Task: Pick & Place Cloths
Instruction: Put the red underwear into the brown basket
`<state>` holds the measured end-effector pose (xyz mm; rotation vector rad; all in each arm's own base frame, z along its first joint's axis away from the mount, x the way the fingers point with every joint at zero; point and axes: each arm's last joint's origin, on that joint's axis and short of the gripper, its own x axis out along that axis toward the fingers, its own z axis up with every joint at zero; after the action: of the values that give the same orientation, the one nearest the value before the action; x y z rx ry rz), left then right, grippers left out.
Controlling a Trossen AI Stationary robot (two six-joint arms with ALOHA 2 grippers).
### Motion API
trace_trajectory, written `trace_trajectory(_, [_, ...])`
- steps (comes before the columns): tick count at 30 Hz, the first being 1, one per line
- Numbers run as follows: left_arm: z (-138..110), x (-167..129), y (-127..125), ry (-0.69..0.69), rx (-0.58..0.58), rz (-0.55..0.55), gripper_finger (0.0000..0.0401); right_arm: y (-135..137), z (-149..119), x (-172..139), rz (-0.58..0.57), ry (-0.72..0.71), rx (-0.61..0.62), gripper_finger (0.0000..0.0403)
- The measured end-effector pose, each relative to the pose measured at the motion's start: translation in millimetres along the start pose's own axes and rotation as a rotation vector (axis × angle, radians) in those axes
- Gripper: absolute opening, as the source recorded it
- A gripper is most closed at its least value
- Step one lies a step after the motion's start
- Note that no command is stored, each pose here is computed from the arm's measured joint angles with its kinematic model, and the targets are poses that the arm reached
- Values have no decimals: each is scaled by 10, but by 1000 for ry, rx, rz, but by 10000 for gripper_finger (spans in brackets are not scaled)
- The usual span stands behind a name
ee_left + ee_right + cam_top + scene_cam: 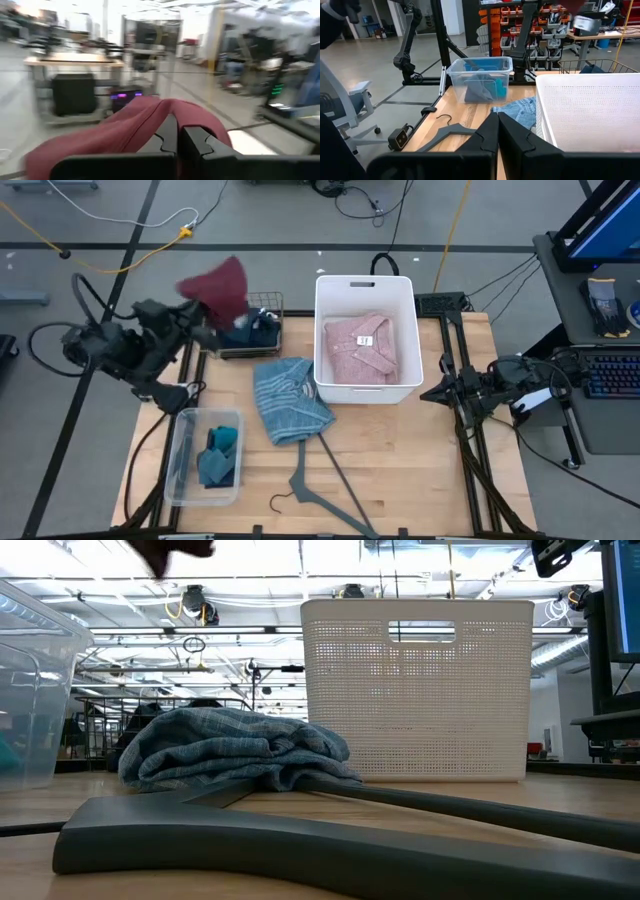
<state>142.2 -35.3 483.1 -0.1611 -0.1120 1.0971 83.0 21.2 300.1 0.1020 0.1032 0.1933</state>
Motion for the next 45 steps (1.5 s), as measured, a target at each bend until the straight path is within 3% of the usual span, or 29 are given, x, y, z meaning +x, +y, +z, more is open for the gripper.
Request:
trace_trajectory(10, [8,280,77,-25,112,200,0,0,0,0,0,0,0,0])
trace_trajectory(15, [-80,453,-31,-25,224,265,0,0,1,0,-1,-1,0,0])
trace_trajectory(22, [-432,909,-359,60,642,410,0,-1,0,0,-4,-1,0,0])
trace_trajectory(26, [-595,1247,-346,134,845,510,0,-1,0,0,-4,-1,0,0])
trace_trajectory(28, [-657,1391,-284,154,895,503,0,-1,0,0,-5,-1,0,0])
trace_trajectory(39, [-920,1877,385,375,811,411,0,-1,0,0,-5,-1,0,0])
trace_trajectory(45, [-994,2036,644,478,777,443,0,-2,0,0,-5,-1,0,0])
